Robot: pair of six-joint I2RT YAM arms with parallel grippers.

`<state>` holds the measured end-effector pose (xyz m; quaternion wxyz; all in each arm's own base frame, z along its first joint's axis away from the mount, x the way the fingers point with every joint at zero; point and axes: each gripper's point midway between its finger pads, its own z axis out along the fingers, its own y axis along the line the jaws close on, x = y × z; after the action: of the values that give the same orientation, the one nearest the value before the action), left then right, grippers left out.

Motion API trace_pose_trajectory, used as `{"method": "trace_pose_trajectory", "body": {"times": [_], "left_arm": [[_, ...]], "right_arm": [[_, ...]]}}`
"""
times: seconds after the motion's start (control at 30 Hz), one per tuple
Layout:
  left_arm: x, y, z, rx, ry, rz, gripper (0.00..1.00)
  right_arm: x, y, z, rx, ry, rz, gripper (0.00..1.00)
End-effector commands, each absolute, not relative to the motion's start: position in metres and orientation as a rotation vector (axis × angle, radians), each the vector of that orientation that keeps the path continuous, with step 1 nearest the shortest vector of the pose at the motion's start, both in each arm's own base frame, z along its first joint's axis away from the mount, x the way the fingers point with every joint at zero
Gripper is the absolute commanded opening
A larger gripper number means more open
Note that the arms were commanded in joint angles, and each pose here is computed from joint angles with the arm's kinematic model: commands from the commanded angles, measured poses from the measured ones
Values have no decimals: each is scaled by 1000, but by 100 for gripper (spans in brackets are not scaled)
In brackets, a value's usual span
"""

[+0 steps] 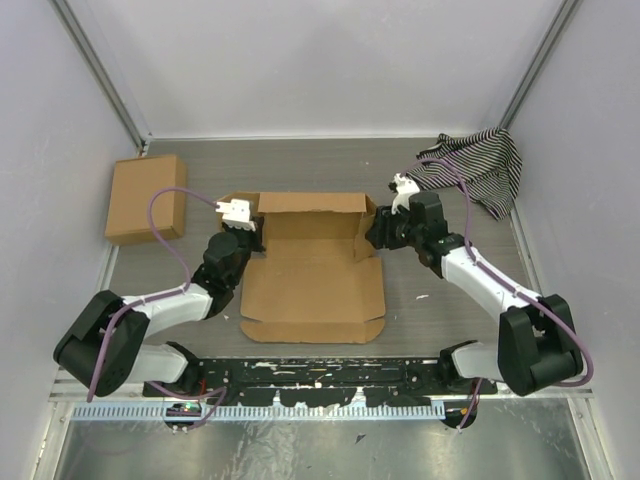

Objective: Fold the paper box

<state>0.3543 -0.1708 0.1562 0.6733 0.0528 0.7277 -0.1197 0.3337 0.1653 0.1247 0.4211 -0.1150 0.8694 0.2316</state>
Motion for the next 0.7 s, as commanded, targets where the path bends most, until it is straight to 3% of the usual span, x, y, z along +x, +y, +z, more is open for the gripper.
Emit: {"method": "trace_pose_trajectory", "body": {"times": [0.0, 0.67], "left_arm": [[355, -169, 146, 100, 1676, -256, 0], [356, -180, 153, 125, 1660, -301, 0]], "right_arm": [[342, 162, 157, -239, 2035, 557, 51], [356, 192, 171, -351, 1945, 604, 52]]}}
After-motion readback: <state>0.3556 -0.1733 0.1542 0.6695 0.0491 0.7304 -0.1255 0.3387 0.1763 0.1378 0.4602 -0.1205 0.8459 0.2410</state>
